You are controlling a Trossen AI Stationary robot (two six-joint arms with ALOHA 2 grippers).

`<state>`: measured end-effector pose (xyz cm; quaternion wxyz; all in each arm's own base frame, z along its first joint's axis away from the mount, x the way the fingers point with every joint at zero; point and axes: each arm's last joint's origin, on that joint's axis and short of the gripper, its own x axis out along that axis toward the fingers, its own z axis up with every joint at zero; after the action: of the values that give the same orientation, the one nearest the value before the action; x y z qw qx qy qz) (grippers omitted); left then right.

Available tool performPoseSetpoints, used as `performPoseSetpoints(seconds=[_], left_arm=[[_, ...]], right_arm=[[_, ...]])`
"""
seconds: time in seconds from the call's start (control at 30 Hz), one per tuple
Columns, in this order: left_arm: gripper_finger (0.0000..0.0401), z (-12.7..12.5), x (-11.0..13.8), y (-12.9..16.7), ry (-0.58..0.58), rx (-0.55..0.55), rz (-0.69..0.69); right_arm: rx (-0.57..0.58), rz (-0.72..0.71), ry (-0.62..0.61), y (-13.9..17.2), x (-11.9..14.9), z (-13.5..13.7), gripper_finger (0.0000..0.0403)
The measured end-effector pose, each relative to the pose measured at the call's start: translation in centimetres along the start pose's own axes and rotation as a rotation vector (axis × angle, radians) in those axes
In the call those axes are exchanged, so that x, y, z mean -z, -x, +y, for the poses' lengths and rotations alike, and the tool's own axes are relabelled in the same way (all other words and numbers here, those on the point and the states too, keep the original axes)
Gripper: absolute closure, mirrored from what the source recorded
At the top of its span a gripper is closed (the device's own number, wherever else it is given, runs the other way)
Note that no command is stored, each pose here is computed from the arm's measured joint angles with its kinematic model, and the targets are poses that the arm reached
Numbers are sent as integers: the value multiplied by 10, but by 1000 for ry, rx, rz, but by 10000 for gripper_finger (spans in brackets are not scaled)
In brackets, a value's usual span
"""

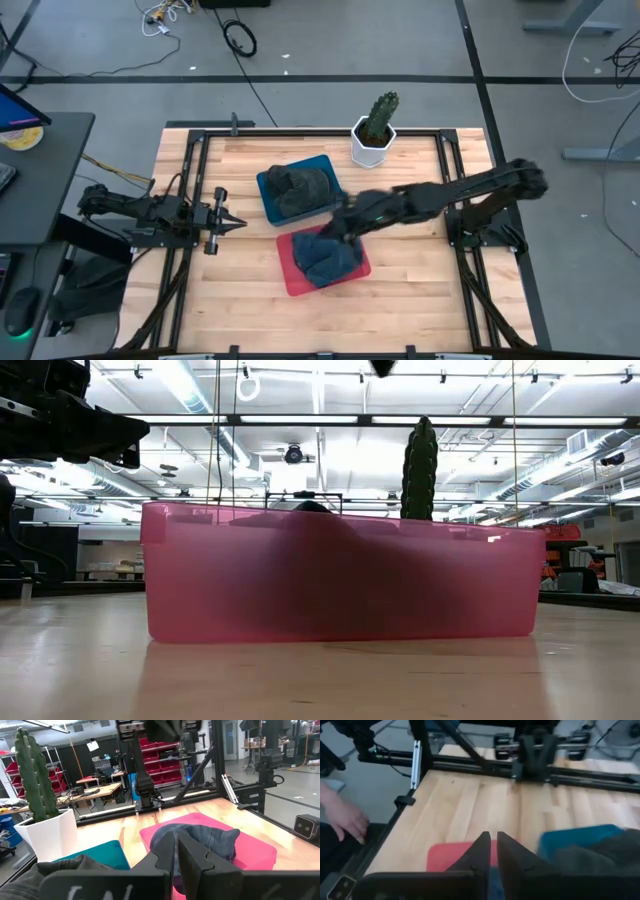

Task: Pick & Place hat
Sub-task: Return to Home Position

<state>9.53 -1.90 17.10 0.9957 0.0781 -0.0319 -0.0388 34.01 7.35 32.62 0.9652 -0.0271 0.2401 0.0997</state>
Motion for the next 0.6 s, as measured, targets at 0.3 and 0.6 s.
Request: performPoseSetpoints(seconds=[0.3, 0.6], left_arm=[[376, 0, 0, 0, 0, 0, 1], [376, 0, 0, 0, 0, 0, 0]], right_arm=[[18, -252, 0, 88, 60, -5, 367], [32, -502, 40, 136, 122, -4, 367]])
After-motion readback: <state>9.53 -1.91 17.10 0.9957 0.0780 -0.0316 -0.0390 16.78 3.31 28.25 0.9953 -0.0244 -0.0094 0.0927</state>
